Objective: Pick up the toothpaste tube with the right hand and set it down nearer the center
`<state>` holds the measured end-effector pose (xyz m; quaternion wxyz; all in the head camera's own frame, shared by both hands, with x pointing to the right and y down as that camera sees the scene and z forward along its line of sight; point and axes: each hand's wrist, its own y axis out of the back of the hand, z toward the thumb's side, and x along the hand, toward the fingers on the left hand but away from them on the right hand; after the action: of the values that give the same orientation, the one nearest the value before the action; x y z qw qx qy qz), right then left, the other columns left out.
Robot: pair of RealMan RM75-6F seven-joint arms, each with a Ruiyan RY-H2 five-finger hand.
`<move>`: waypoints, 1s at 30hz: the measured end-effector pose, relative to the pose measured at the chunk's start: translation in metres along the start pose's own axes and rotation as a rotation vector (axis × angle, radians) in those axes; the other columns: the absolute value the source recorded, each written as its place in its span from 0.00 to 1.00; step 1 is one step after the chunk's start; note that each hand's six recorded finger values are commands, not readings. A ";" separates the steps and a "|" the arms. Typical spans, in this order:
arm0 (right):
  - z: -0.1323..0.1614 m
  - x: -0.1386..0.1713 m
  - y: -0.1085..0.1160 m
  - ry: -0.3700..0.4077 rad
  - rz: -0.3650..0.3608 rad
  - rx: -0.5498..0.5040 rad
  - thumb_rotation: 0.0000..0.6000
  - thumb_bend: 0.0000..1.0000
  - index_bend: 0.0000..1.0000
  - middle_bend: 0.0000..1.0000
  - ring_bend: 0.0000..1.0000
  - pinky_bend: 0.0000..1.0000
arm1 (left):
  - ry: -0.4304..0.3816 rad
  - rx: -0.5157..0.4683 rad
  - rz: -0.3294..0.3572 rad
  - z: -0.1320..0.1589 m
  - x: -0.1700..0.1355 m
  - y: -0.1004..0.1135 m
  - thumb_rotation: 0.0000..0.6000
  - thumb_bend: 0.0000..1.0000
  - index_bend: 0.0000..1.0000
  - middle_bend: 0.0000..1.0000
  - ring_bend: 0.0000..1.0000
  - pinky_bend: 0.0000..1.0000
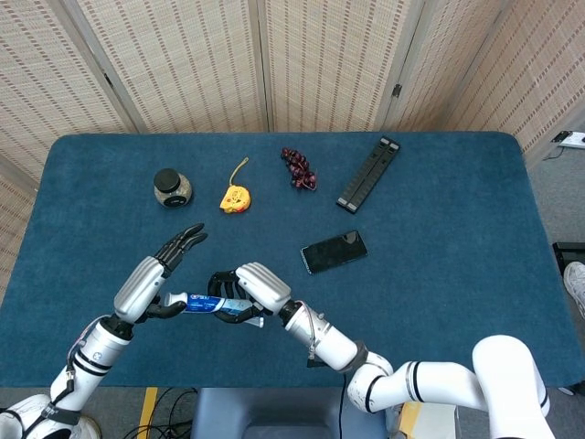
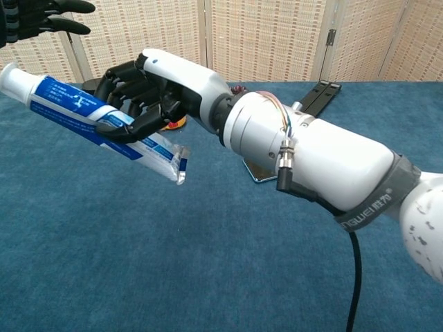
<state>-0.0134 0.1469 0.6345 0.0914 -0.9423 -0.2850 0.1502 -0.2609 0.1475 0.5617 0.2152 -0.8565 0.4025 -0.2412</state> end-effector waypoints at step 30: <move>0.007 -0.004 -0.003 0.001 -0.045 -0.106 1.00 0.68 0.79 0.73 0.64 0.70 | -0.020 0.157 -0.020 0.008 0.014 -0.023 0.00 0.00 0.00 0.00 0.00 0.14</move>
<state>-0.0203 0.1472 0.6301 0.0448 -0.9392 -0.3138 0.1323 -0.2351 0.1515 0.5712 0.2835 -0.8432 0.3717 -0.2655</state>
